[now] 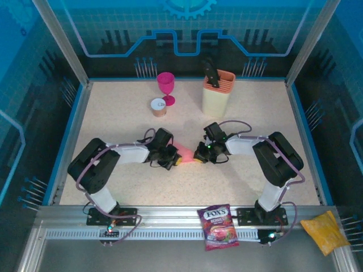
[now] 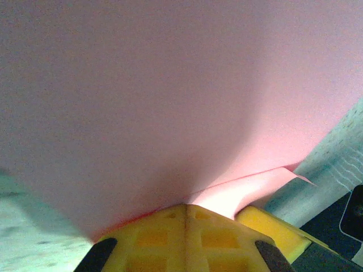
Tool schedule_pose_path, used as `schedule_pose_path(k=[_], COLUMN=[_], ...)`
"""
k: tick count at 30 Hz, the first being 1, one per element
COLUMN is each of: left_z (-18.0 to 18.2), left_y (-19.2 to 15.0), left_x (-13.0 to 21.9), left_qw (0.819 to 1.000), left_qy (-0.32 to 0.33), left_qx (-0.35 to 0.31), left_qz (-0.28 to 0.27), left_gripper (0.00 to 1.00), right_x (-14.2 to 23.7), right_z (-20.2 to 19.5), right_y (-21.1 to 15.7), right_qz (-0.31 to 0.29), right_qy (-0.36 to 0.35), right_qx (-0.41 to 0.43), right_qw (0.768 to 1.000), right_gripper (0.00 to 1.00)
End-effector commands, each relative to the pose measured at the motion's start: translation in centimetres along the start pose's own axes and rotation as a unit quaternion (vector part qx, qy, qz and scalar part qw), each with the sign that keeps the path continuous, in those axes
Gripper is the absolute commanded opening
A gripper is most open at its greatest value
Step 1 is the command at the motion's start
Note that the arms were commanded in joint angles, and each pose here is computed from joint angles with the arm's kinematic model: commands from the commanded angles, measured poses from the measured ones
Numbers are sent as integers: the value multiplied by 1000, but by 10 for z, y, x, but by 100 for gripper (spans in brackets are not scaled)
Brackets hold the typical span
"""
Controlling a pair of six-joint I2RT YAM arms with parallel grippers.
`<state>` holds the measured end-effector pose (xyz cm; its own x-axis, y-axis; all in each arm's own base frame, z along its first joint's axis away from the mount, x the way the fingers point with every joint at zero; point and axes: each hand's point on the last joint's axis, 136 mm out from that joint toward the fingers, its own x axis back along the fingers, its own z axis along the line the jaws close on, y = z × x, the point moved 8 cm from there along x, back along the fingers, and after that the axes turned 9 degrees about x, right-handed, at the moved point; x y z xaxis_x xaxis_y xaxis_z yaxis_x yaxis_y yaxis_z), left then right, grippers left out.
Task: Fold a paper plane with a square sheet of paper (pick it up from the middle)
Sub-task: Third fold the triangle at the center of the table.
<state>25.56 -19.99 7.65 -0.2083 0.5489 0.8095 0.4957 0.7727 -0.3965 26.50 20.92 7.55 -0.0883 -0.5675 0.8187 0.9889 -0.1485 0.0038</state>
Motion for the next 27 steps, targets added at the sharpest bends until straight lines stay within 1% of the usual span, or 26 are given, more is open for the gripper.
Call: schedule_pose_path(k=[1,4,6,8,10,11,13,16,20,23,27], left_z=[72,81,80,60,33,18,-6,-32,-56,-62,-57], left_y=[39,48,53,50,40,33,20,-3,-33,-46,-47], left_x=[10,22,33,46,59,64,66,55,26,7,-7], left_qw=[986,984,985,988,986,985,985,981,972,967,966], left_qy=[139,146,144,124,108,91,58,37,32,40,53], left_qx=[48,44,25,-38,-103,-128,-158,-189,-229,-245,-247], left_qz=[-82,-87,-87,-81,-77,-65,-41,-2,38,56,62], left_gripper=[0,0,0,0,0,0,0,0,0,0,0], right_x=[-6,-7,-7,-7,-8,-8,-8,-10,-15,-17,-19], right_z=[-52,-53,-52,-52,-51,-50,-51,-52,-54,-53,-51], right_y=[-14,-14,-14,-13,-13,-13,-13,-14,-15,-16,-15], right_qz=[29,32,32,32,33,33,34,37,42,44,44], right_qy=[-129,-129,-126,-124,-121,-121,-121,-121,-119,-119,-118], right_qx=[-73,-74,-74,-73,-72,-71,-71,-73,-81,-83,-85], right_qw=[989,988,989,989,989,990,989,989,989,989,988], right_gripper=[0,0,0,0,0,0,0,0,0,0,0])
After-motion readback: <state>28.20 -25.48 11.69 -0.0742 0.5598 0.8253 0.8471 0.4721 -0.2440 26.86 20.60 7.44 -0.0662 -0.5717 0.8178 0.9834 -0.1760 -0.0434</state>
